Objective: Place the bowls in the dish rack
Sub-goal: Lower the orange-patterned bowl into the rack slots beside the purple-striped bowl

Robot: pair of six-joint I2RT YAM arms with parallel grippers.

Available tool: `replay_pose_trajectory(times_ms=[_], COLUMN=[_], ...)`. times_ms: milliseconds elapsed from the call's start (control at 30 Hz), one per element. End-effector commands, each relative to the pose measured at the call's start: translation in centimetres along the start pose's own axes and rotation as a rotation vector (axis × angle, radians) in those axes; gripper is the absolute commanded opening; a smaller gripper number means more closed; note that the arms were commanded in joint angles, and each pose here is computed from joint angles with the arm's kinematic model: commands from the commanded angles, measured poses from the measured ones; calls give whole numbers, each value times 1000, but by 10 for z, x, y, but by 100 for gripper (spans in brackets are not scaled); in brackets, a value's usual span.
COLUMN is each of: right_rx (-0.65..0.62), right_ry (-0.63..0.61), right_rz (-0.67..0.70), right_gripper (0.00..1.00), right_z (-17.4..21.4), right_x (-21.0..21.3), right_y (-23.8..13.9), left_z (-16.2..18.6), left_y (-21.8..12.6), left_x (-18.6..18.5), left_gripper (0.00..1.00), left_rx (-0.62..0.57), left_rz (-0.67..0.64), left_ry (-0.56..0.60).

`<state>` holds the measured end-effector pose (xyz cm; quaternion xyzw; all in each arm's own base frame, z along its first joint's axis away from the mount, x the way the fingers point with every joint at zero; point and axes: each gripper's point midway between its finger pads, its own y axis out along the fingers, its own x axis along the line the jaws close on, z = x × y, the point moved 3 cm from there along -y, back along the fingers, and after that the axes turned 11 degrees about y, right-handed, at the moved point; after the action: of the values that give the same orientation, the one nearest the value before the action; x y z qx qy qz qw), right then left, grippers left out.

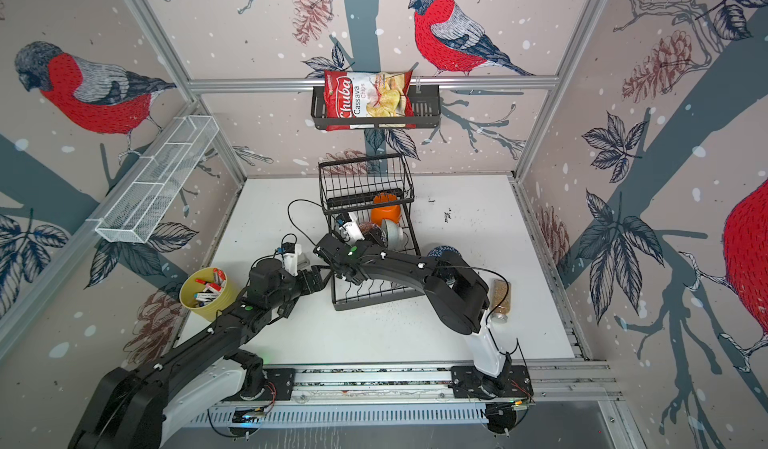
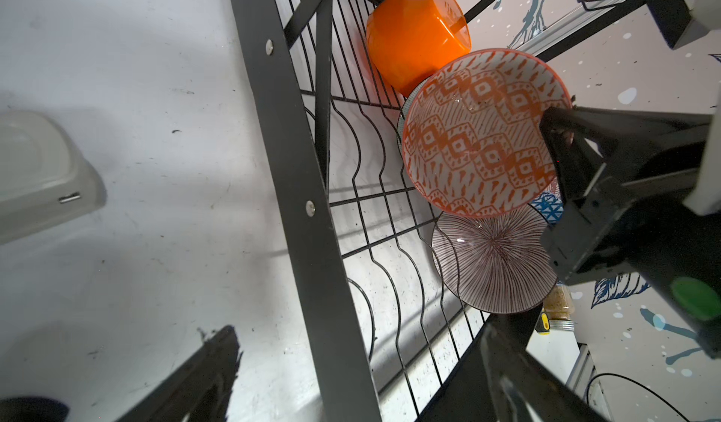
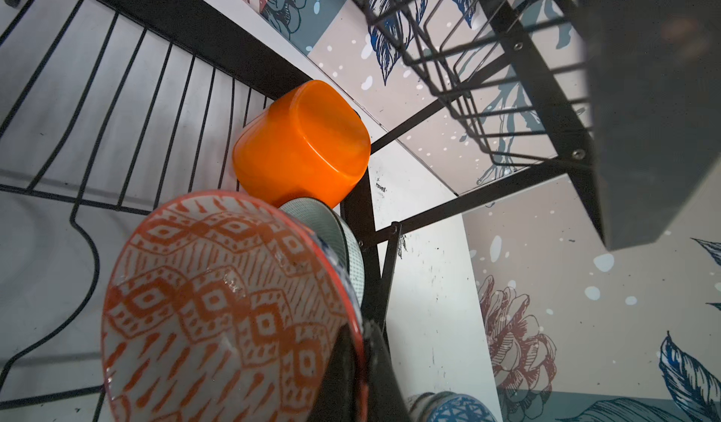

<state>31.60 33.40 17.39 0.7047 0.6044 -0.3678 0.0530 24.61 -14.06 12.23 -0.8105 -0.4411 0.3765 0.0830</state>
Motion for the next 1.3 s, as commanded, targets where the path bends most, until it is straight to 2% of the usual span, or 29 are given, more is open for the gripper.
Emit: replay_pose_trajectory(times_ms=[0, 1267], right_rx=[-40, -19], right_ry=[16, -124], right_rz=[57, 204], right_gripper=[0, 0], right_z=[-10, 0], right_x=[-4, 14], right_y=[2, 35], left_z=[-7, -2], left_y=[-2, -2], left_x=[-5, 3], left_gripper=[96, 96], left_rx=[-33, -32], left_rz=[26, -13], left_ry=[28, 47])
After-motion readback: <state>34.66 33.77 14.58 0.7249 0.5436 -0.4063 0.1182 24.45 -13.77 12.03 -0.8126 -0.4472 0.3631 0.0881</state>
